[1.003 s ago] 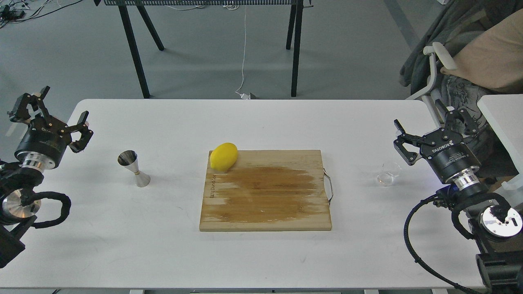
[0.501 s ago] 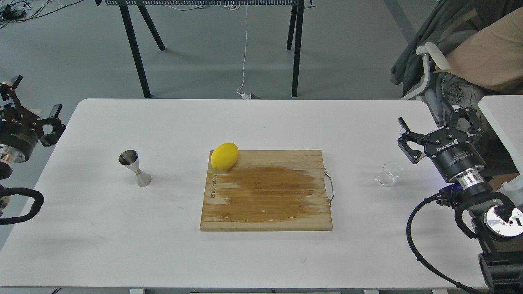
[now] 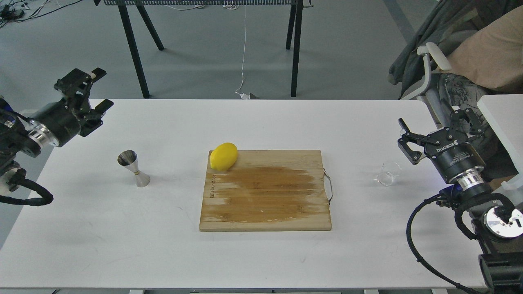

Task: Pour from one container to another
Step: 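Raise the left gripper and swing it toward the metal jigger, then lower the open left gripper beside the metal jigger, then close the left gripper around the metal jigger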

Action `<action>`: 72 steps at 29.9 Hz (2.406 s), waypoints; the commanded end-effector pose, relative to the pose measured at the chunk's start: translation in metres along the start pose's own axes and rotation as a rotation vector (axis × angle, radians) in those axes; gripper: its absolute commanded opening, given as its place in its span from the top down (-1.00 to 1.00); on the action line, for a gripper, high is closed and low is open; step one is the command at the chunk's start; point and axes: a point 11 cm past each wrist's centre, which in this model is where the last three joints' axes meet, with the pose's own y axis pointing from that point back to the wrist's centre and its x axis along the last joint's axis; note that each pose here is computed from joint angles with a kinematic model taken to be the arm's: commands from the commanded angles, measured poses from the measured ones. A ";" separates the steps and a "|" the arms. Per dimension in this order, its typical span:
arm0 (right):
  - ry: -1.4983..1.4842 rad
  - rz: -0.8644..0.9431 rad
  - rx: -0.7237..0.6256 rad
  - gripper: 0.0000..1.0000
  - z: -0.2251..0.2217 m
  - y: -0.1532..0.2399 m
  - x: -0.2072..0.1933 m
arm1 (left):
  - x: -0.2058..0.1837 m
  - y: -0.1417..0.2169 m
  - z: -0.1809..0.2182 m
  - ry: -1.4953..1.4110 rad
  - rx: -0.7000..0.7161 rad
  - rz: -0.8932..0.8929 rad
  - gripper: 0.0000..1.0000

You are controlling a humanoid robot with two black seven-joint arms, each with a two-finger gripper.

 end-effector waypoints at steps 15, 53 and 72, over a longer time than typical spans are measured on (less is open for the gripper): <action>-0.005 0.020 -0.009 -0.98 0.004 0.004 0.007 | -0.003 0.047 0.003 -0.744 -0.031 0.324 -0.99; -0.009 0.027 -0.011 -0.98 0.007 0.006 0.009 | -0.119 0.145 -0.152 -0.876 0.245 -0.049 -0.98; -0.006 0.015 -0.009 -0.98 0.005 0.002 0.005 | -0.122 0.093 -0.152 -0.875 0.212 0.010 -0.98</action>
